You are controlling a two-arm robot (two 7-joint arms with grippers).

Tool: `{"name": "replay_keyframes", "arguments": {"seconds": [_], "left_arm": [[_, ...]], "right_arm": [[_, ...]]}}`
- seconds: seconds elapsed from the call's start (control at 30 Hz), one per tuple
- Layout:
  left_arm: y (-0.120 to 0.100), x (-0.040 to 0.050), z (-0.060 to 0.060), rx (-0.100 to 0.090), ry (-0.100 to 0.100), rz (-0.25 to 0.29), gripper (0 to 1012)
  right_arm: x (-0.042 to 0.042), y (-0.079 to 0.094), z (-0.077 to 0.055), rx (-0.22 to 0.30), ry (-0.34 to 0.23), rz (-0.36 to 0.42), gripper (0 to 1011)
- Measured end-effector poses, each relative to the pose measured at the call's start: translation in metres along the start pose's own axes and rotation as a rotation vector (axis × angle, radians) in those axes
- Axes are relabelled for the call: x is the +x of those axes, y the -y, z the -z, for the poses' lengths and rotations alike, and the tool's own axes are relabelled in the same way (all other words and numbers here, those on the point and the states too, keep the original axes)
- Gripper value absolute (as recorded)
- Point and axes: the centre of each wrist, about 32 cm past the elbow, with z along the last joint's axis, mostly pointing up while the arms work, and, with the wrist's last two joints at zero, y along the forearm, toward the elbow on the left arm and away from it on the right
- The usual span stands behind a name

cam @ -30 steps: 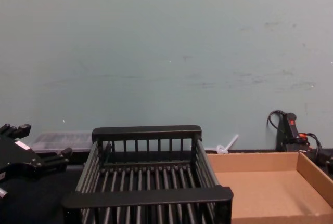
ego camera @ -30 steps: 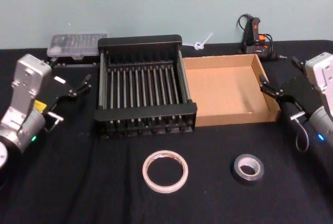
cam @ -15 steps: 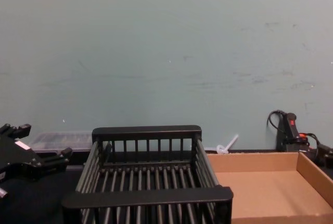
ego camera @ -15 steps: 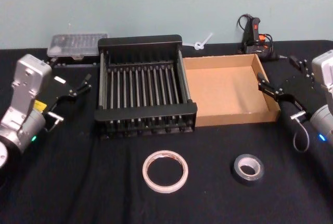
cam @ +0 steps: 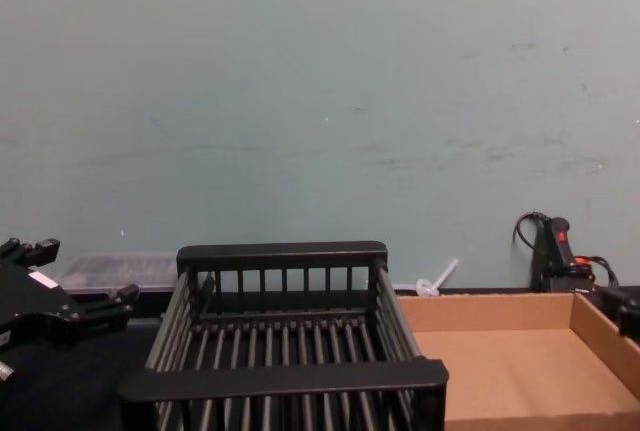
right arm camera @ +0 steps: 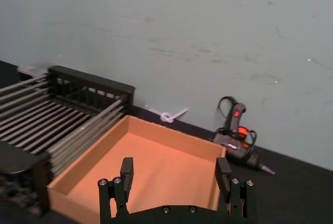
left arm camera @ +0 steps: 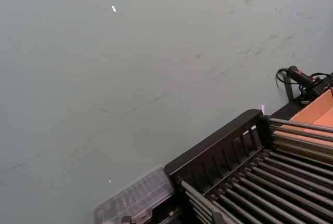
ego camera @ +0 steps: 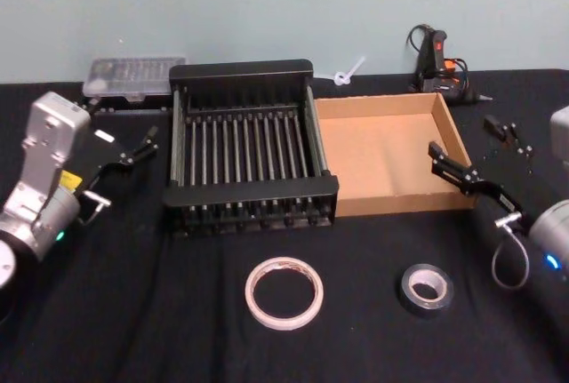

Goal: Pick up the white tape and place it into the black box , Pick up the silver tape and place it into the brown box.

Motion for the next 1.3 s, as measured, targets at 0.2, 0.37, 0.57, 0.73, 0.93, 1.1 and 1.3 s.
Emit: {"name": "replay_keyframes", "arguments": {"seconds": [0.2, 0.37, 0.57, 0.73, 0.93, 1.1, 1.3], "left_arm": [[0.0, 0.0, 0.0, 0.0, 0.0, 0.0, 1001], [0.0, 0.0, 0.0, 0.0, 0.0, 0.0, 1001], [0.0, 0.0, 0.0, 0.0, 0.0, 0.0, 1001], [0.0, 0.0, 0.0, 0.0, 0.0, 0.0, 1001], [0.0, 0.0, 0.0, 0.0, 0.0, 0.0, 1002], [0.0, 0.0, 0.0, 0.0, 0.0, 0.0, 1001], [0.0, 0.0, 0.0, 0.0, 0.0, 0.0, 1001]], "right_arm": [[-0.01, 0.015, -0.002, -0.027, -0.038, -0.029, 1000], [-0.018, 0.028, -0.003, -0.055, -0.068, -0.052, 1000], [-0.0272, 0.045, -0.002, -0.093, -0.1, -0.073, 1000], [-0.0345, 0.055, 0.002, -0.133, -0.12, -0.094, 1000], [-0.0396, 0.065, 0.006, -0.191, -0.132, -0.119, 1000], [-0.0396, 0.068, 0.007, -0.234, -0.135, -0.136, 1000], [-0.0368, 0.07, 0.005, -0.303, -0.133, -0.152, 1000]]}}
